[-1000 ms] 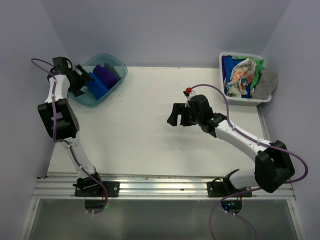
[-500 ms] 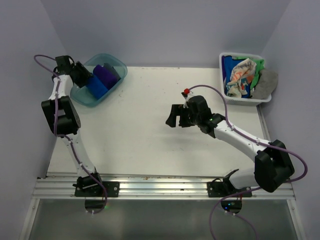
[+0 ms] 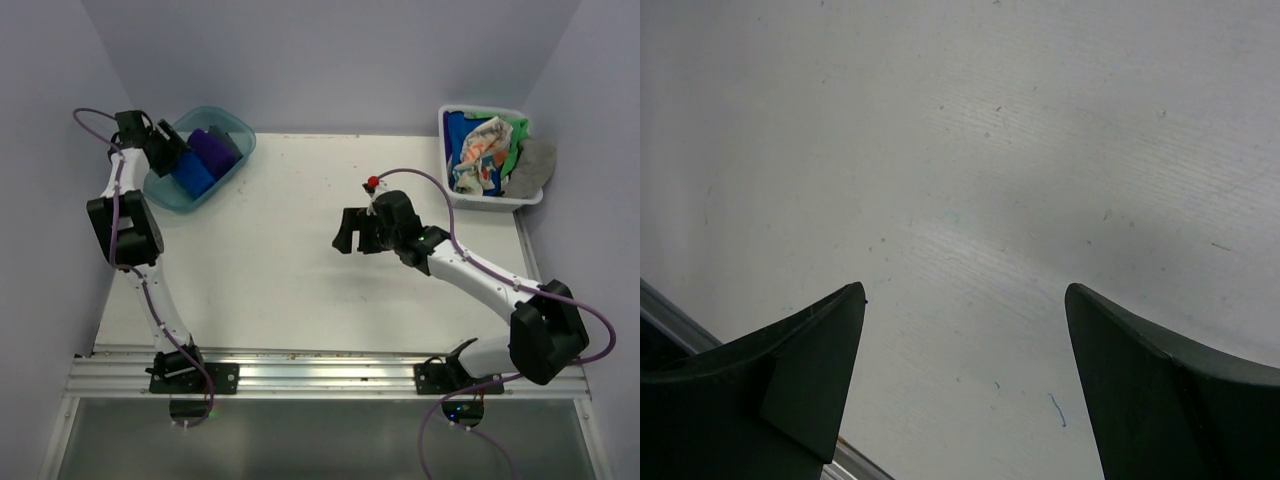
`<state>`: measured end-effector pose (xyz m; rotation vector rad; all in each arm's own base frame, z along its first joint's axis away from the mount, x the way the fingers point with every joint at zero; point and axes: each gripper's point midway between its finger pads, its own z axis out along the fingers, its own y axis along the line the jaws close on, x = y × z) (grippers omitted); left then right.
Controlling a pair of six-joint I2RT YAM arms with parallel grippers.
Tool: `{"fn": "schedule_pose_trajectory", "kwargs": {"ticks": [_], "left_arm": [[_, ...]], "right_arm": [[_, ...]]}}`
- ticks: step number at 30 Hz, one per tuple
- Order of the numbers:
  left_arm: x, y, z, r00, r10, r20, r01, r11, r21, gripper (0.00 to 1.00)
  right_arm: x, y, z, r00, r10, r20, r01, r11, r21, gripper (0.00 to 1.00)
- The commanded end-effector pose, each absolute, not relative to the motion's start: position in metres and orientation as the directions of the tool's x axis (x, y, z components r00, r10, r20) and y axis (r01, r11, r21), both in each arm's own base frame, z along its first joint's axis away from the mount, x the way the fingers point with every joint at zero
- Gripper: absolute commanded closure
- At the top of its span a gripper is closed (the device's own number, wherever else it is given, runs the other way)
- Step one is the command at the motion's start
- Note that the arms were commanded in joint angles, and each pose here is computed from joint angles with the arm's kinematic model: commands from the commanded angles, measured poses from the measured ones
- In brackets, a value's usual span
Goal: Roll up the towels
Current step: Grab a towel with the right arm
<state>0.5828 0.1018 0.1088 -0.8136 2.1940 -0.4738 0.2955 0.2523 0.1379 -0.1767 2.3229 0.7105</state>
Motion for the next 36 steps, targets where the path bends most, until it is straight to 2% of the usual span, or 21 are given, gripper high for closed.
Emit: {"fn": "schedule_pose_trajectory", "kwargs": {"ticks": [1, 4, 8, 13, 19, 26, 27, 29, 30, 31, 33, 34, 36], "left_arm": [[0.580, 0.101, 0.209, -0.431, -0.634, -0.642, -0.317, 0.773, -0.550, 0.19], [0.568, 0.099, 0.240, -0.406, -0.620, -0.672, -0.304, 0.785, -0.540, 0.13], [0.543, 0.085, 0.264, -0.413, -0.584, -0.699, -0.295, 0.812, -0.504, 0.12], [0.510, 0.034, 0.278, -0.449, -0.488, -0.749, -0.255, 0.873, -0.416, 0.11], [0.460, -0.097, 0.246, -0.573, -0.371, -0.731, -0.036, 0.902, -0.430, 0.11], [0.407, -0.181, 0.212, -0.693, -0.239, -0.680, 0.099, 0.903, -0.419, 0.10], [0.400, -0.189, 0.211, -0.702, -0.231, -0.673, 0.117, 0.895, -0.430, 0.10], [0.385, -0.207, 0.197, -0.731, -0.211, -0.649, 0.139, 0.885, -0.444, 0.10], [0.379, -0.215, 0.194, -0.741, -0.200, -0.641, 0.156, 0.877, -0.454, 0.10], [0.372, -0.224, 0.186, -0.757, -0.189, -0.626, 0.166, 0.871, -0.463, 0.10], [0.366, -0.232, 0.177, -0.773, -0.173, -0.610, 0.172, 0.869, -0.464, 0.11], [0.363, -0.236, 0.174, -0.781, -0.162, -0.603, 0.177, 0.869, -0.463, 0.11], [0.359, -0.238, 0.170, -0.789, -0.152, -0.596, 0.175, 0.873, -0.456, 0.11]], "right_arm": [[0.316, 0.240, 0.175, -0.663, 0.099, -0.742, -0.288, 0.881, 0.375, 0.15], [0.326, 0.222, 0.186, -0.628, 0.081, -0.774, -0.240, 0.926, 0.291, 0.14], [0.343, 0.184, 0.199, -0.582, 0.087, -0.809, -0.117, 0.975, 0.189, 0.14], [0.372, 0.122, 0.220, -0.518, 0.200, -0.832, 0.085, 0.980, 0.182, 0.13], [0.410, 0.028, 0.242, -0.390, 0.424, -0.817, 0.363, 0.887, 0.286, 0.13], [0.459, -0.079, 0.232, -0.295, 0.542, -0.787, 0.600, 0.746, 0.289, 0.14], [0.471, -0.086, 0.246, -0.268, 0.545, -0.795, 0.602, 0.738, 0.303, 0.15], [0.489, -0.099, 0.219, -0.322, 0.546, -0.773, 0.631, 0.733, 0.255, 0.15], [0.505, -0.103, 0.234, -0.299, 0.540, -0.787, 0.623, 0.735, 0.267, 0.15], [0.513, -0.106, 0.206, -0.364, 0.539, -0.760, 0.639, 0.738, 0.218, 0.16], [0.534, -0.112, 0.210, -0.359, 0.543, -0.759, 0.639, 0.736, 0.224, 0.21], [0.540, -0.112, 0.184, -0.404, 0.555, -0.727, 0.645, 0.737, 0.205, 0.23], [0.552, -0.112, 0.184, -0.405, 0.572, -0.713, 0.629, 0.741, 0.237, 0.33]]}}
